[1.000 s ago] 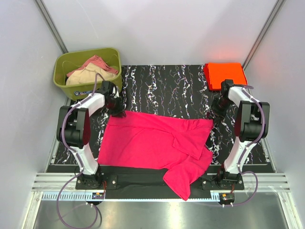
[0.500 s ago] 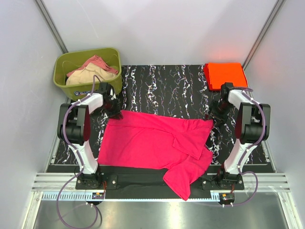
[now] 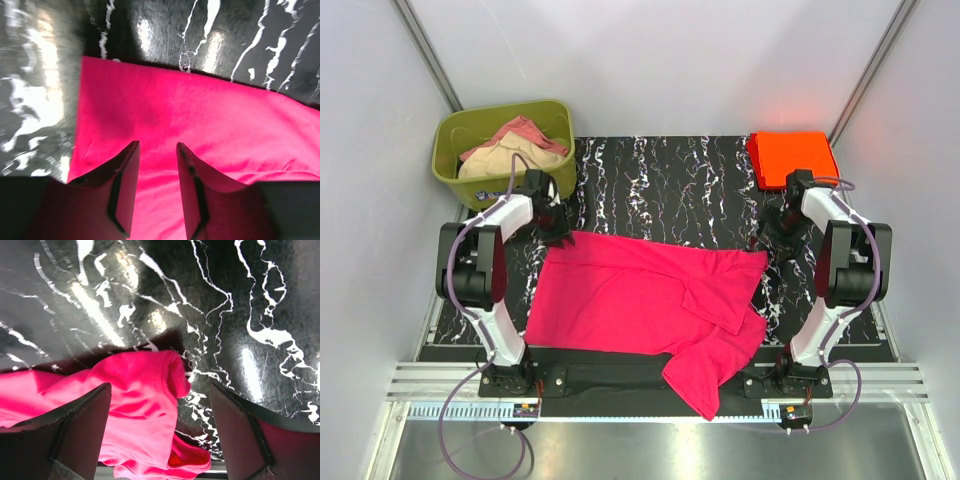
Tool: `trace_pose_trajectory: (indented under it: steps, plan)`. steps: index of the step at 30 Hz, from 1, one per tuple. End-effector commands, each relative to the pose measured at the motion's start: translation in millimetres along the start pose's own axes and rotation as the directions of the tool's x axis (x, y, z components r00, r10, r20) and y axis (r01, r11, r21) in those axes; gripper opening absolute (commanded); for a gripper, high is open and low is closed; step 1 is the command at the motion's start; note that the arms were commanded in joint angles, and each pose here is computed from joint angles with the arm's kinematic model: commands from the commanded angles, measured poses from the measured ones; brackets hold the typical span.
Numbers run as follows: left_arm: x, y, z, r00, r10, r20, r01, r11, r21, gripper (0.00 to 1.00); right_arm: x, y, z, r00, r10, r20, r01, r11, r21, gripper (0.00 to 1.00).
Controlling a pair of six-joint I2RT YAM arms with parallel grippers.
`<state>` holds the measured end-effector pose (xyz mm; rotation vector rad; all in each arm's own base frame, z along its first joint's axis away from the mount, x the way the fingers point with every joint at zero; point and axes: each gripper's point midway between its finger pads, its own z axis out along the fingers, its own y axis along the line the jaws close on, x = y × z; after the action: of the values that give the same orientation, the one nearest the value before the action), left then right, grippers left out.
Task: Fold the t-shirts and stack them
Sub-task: Fold the tshirt
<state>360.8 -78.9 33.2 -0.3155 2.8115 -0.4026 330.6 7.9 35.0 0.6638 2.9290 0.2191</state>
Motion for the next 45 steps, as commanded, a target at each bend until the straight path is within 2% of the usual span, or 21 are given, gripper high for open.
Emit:
trace_pose_trajectory:
  steps: [1, 5, 7, 14, 27, 30, 31, 32, 35, 36, 37, 38, 39, 45]
  plan:
    - [-35, -3, -34, 0.988, 0.064, 0.139, -0.060, 0.998, -0.034, 0.42, -11, 14, -27, 0.997, -0.015, 0.074, 0.020, 0.998, -0.064, 0.86]
    - [-35, 4, -29, 0.992, 0.063, 0.110, -0.056, 0.996, -0.072, 0.45, -5, 15, -26, 0.998, -0.031, 0.060, 0.036, 0.996, -0.078, 0.75]
    - [-34, 15, -19, 0.995, 0.069, 0.073, -0.059, 0.990, -0.124, 0.47, 4, 14, -17, 0.999, -0.038, 0.012, 0.039, 0.995, -0.089, 0.62]
    - [-31, 42, -13, 0.997, 0.069, 0.038, -0.059, 0.974, -0.219, 0.53, 15, 3, -2, 0.998, -0.058, -0.031, 0.056, 0.997, -0.056, 0.66]
    - [-32, 49, 14, 0.999, 0.049, 0.007, -0.046, 0.979, -0.198, 0.54, 0, 1, 18, 0.998, -0.046, -0.041, 0.045, 0.999, -0.020, 0.65]
    - [-30, 49, 20, 0.999, 0.041, 0.000, -0.040, 0.980, -0.193, 0.46, -1, -2, 25, 0.999, -0.023, -0.035, 0.023, 1.000, 0.000, 0.60]
    - [-31, 49, 21, 0.999, 0.037, 0.003, -0.036, 0.981, -0.193, 0.42, -2, -3, 24, 1.000, 0.002, -0.024, -0.002, 1.000, 0.011, 0.52]
    - [-31, 49, 22, 0.999, 0.032, 0.004, -0.031, 0.981, -0.193, 0.38, 0, -6, 27, 1.000, 0.019, -0.015, -0.018, 1.000, 0.023, 0.50]
    - [-32, 47, 27, 1.000, 0.010, 0.014, -0.007, 0.983, -0.183, 0.22, -3, -9, 32, 0.997, 0.066, 0.030, -0.067, 0.997, 0.037, 0.28]
    - [-32, 46, 27, 1.000, -0.006, 0.019, 0.010, 0.984, -0.179, 0.12, -5, -9, 34, 0.996, 0.075, 0.045, -0.077, 0.996, 0.037, 0.21]
    - [-31, 46, 29, 1.000, -0.013, 0.023, 0.017, 0.985, -0.171, 0.07, -8, -9, 34, 0.993, 0.101, 0.064, -0.103, 0.994, 0.037, 0.15]
    - [-30, 46, 30, 0.999, -0.020, 0.028, 0.024, 0.984, -0.174, 0.03, -14, -8, 37, 0.990, 0.106, 0.093, -0.109, 0.994, 0.030, 0.04]
    - [-32, 44, 27, 0.999, -0.027, 0.045, 0.034, 0.985, -0.167, 0.00, -21, -11, 38, 0.987, 0.111, 0.118, -0.118, 0.992, 0.047, 0.00]
    - [-38, 46, 18, 0.990, -0.048, 0.130, 0.070, 0.982, -0.174, 0.00, -77, -3, 26, 0.957, 0.124, 0.262, -0.145, 0.988, 0.060, 0.00]
